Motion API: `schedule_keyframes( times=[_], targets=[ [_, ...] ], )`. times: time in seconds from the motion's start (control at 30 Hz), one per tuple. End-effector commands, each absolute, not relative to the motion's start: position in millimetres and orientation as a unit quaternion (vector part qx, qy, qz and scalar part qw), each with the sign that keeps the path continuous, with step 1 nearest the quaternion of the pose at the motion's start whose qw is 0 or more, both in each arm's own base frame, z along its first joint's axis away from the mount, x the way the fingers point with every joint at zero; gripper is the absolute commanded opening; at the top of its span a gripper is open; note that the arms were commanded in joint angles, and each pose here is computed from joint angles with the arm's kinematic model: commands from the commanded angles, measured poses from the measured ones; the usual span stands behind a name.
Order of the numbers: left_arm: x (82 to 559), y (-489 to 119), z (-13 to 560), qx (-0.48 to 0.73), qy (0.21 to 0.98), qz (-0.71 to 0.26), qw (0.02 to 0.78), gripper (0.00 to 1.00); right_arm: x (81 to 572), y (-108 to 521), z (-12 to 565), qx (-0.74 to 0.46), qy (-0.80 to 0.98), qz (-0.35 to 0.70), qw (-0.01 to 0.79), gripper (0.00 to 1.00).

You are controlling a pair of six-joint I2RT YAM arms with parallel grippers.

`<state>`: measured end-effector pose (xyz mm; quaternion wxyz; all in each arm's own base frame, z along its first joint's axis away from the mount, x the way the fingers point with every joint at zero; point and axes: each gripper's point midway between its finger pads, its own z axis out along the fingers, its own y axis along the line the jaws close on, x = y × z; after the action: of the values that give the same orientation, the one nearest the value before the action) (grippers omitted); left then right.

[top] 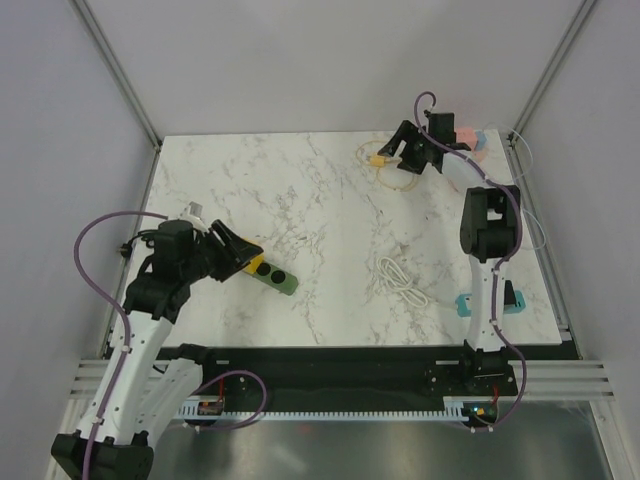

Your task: Pull the plug off the socket

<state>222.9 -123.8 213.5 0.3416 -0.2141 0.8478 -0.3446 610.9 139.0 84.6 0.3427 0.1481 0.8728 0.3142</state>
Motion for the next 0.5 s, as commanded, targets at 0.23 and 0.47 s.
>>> schedule_keyframes(
  times=[0.23, 0.47],
  targets=[
    [258.5, -55.1, 225.4, -0.328, 0.867, -0.133, 0.349, 0.61, 521.8, 150.8, 174.1, 0.069, 0.880, 0.259, 0.392, 0.91],
    [318.8, -2.9, 228.3, -0.436, 0.827, -0.060, 0.350, 0.76, 428.3, 240.0, 179.5, -0.021, 0.879, 0.262, 0.397, 0.94]
  ],
)
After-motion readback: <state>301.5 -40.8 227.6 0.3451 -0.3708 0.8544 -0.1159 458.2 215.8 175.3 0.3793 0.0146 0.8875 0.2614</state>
